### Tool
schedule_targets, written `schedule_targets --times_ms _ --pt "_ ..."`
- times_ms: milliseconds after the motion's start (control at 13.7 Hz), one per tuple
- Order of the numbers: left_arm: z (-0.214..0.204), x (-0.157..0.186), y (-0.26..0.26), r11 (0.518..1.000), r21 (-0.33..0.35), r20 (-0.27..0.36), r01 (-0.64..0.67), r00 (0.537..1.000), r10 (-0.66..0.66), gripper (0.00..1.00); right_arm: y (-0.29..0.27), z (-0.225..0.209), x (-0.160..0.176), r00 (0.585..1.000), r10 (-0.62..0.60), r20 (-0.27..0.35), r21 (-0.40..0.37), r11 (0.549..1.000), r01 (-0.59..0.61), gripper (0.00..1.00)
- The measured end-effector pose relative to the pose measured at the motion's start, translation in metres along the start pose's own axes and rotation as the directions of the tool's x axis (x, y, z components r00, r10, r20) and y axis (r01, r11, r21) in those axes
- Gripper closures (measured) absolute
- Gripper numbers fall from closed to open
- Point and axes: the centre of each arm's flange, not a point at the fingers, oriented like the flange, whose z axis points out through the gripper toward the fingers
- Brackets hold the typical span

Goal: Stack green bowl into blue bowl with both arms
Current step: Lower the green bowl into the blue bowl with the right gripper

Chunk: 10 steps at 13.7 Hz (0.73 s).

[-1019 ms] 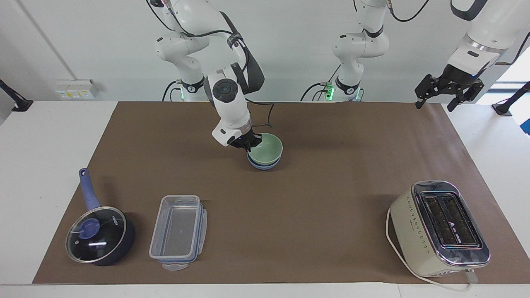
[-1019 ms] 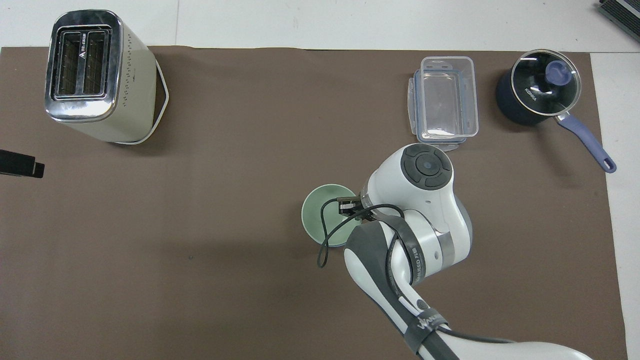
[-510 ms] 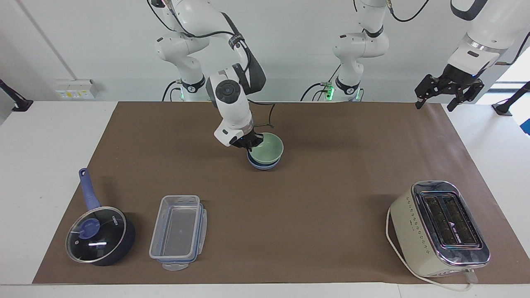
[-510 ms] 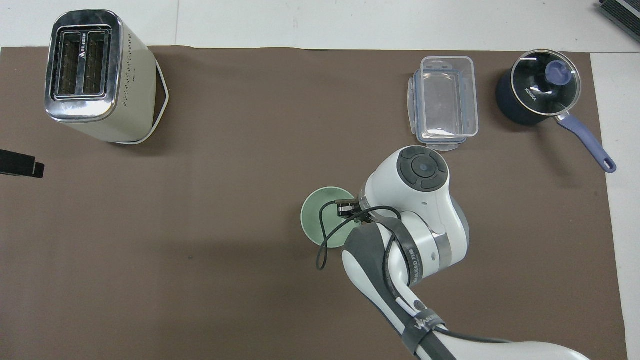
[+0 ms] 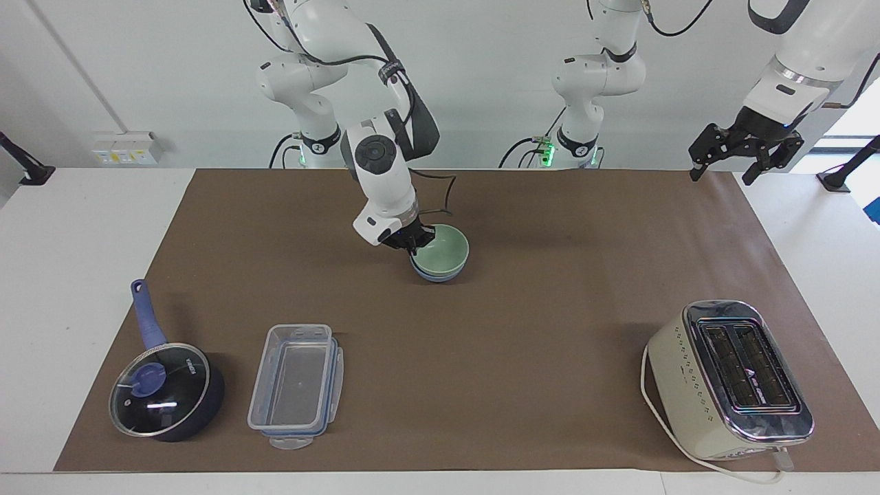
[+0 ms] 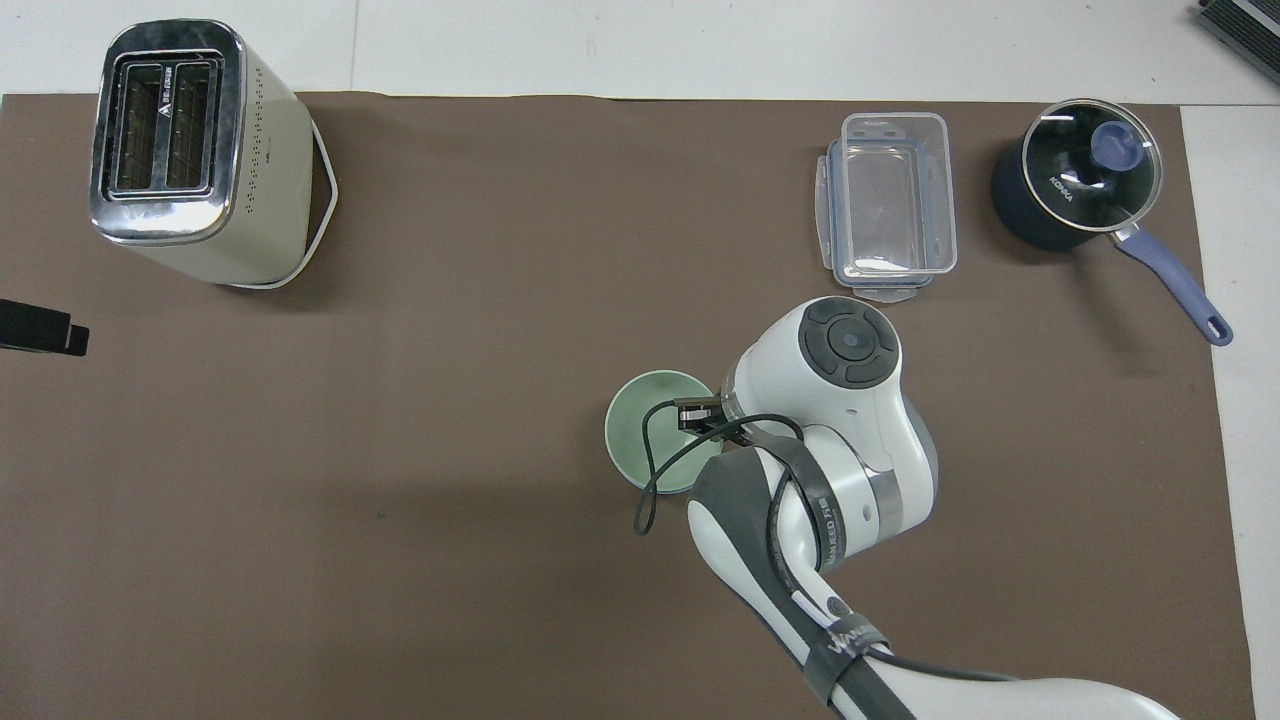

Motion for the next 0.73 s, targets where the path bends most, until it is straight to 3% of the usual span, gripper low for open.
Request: schedule_targets --times_ms 728 --pt "0.0000 0.0000 0.0000 1.000 0.000 0.000 0.000 1.000 0.000 0.00 0.0013 0.0060 -0.0014 1.000 0.001 -0.004 -0.001 1.000 -0.001 0.96"
